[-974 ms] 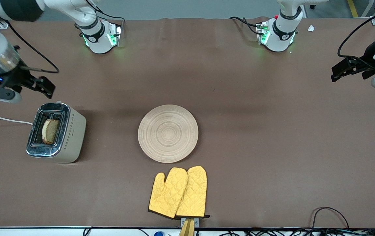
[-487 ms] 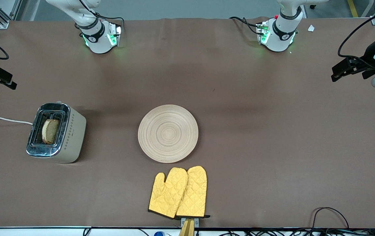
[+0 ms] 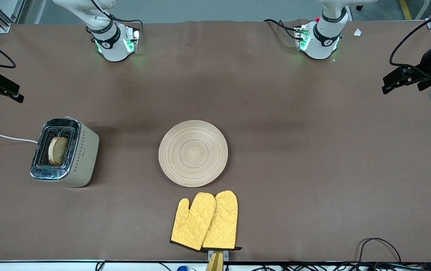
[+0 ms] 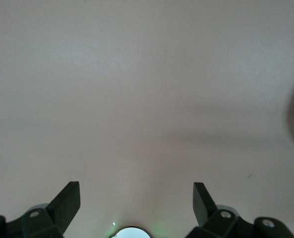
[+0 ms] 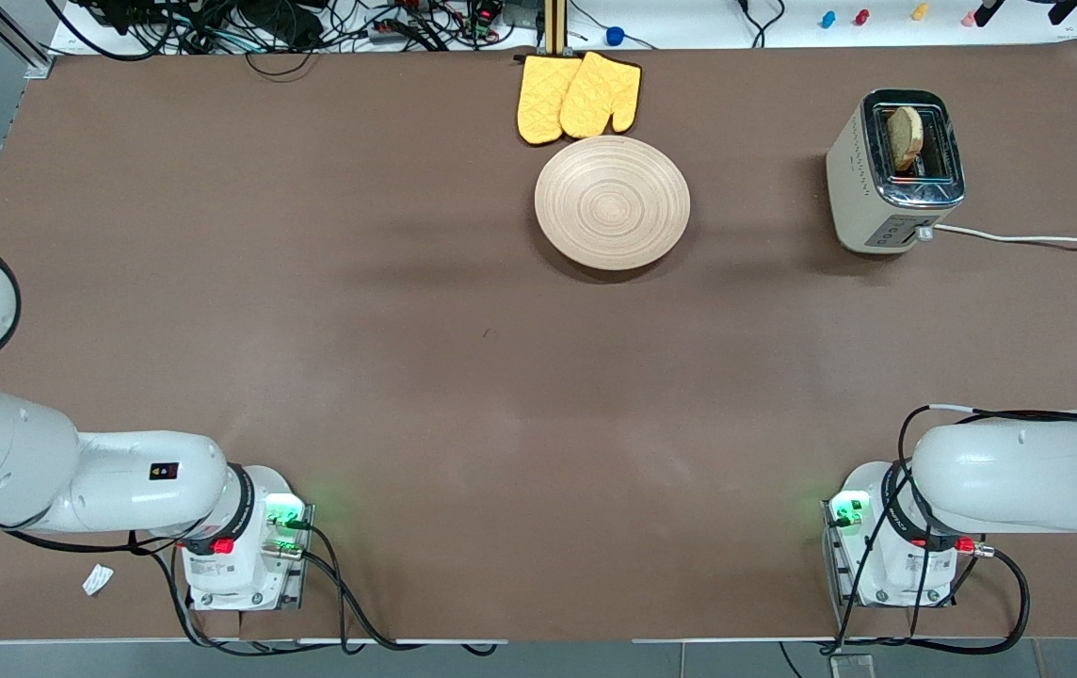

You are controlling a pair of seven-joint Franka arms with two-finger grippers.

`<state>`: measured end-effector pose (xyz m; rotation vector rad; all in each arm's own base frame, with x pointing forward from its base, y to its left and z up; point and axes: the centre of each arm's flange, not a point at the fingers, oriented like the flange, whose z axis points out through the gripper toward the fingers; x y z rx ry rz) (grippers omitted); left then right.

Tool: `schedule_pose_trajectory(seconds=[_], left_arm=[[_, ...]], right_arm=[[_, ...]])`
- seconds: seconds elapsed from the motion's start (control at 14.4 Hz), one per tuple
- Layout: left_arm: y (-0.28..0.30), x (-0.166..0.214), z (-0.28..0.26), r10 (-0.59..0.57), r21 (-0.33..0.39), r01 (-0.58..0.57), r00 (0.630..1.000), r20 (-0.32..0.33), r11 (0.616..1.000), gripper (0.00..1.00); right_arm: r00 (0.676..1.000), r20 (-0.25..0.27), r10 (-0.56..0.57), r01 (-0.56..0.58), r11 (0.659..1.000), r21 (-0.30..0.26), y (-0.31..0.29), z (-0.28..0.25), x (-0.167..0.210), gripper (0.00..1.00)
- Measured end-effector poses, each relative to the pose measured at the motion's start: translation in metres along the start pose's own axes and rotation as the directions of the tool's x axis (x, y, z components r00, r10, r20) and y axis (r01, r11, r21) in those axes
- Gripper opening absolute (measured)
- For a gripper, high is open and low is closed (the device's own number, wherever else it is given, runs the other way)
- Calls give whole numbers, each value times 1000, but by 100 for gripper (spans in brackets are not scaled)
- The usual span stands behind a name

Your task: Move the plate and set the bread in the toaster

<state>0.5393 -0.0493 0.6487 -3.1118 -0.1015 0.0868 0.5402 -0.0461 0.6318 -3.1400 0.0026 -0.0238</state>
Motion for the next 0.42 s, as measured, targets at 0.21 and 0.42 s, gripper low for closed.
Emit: schedule_pose_trajectory(seconds=[0.21,0.42], left_arm=[[0,0,0,0,0,0,1000,0,1000,100],[-1,0,0,-1,0,1,1000,0,1000,100]], right_arm=[[1000,0,-1,1,1000,-6,1,0,0,100],[1000,0,-2,2,1000,-6,0,0,0,100]])
